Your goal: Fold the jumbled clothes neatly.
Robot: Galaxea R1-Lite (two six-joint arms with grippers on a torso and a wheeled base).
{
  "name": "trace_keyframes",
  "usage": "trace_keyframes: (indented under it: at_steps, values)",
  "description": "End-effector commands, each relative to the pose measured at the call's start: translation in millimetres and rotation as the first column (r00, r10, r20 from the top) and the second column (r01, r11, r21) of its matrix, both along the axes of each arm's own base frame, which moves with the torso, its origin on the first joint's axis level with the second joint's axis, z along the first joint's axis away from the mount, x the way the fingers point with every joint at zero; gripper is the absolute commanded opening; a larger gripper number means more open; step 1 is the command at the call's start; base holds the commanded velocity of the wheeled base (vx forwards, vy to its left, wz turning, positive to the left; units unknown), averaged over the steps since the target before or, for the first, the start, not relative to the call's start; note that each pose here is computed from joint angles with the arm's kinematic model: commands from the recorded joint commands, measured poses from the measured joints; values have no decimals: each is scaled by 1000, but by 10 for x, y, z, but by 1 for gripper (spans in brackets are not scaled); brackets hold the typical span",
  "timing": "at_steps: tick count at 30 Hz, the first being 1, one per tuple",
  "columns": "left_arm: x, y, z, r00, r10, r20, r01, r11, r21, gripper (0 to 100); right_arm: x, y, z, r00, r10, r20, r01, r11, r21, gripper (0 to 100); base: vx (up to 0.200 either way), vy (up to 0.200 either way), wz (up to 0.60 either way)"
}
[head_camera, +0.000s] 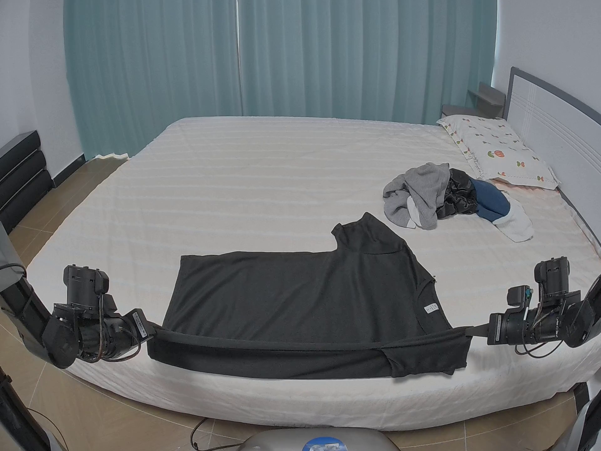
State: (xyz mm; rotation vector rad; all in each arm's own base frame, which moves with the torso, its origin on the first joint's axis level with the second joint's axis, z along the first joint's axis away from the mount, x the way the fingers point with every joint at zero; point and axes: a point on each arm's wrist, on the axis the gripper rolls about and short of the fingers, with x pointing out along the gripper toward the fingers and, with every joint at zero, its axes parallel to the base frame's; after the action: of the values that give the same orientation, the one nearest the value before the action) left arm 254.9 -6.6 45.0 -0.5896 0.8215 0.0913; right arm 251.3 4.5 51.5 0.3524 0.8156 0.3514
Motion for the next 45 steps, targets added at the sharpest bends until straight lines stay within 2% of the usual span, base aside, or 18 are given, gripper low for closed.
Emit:
trace_keyframes:
  at_steps: [1,8,14,18,28,29,30,35,40,45]
  values:
    - [111,-6,-75,1000,-1,-26,1,1000,0,0,109,7,-40,1000,-1,-9,2,1000,4,0,0,0,0]
    - [254,-8,-107,999,19,-49,-20,1000,-18,0,300,94,-155,999,28,-24,-28,1000,5,0,0,0,0]
    - [309,-9,-147,998,25,-66,-27,999,-23,0,443,114,-181,1000,15,-23,-15,1000,23,0,0,0,0]
    - [388,-10,-275,995,29,-100,-32,999,-27,0,598,172,-224,1000,-11,-22,12,1000,16,0,0,0,0]
    - [520,-14,-364,992,58,-115,-65,996,-62,0,743,222,-329,1000,-1,-29,1,1000,16,0,0,0,0]
    - [532,-14,-376,991,57,-117,-64,996,-63,0,751,218,-334,1000,-1,-29,2,1000,17,100,0,0,0]
    - [537,-14,-391,991,58,-120,-66,996,-64,100,764,219,-346,1000,-1,-29,2,1000,17,100,0,0,0]
    - [557,-15,-408,990,65,-124,-74,995,-70,100,782,220,-347,999,-19,-33,21,999,36,100,0,0,0]
    - [546,17,-352,989,94,-112,-105,990,-98,100,751,203,-216,997,-71,-35,73,993,88,100,0,0,0]
    - [429,106,-112,992,111,-60,-119,984,-136,100,582,133,-64,990,-130,-49,135,982,131,100,0,0,0]
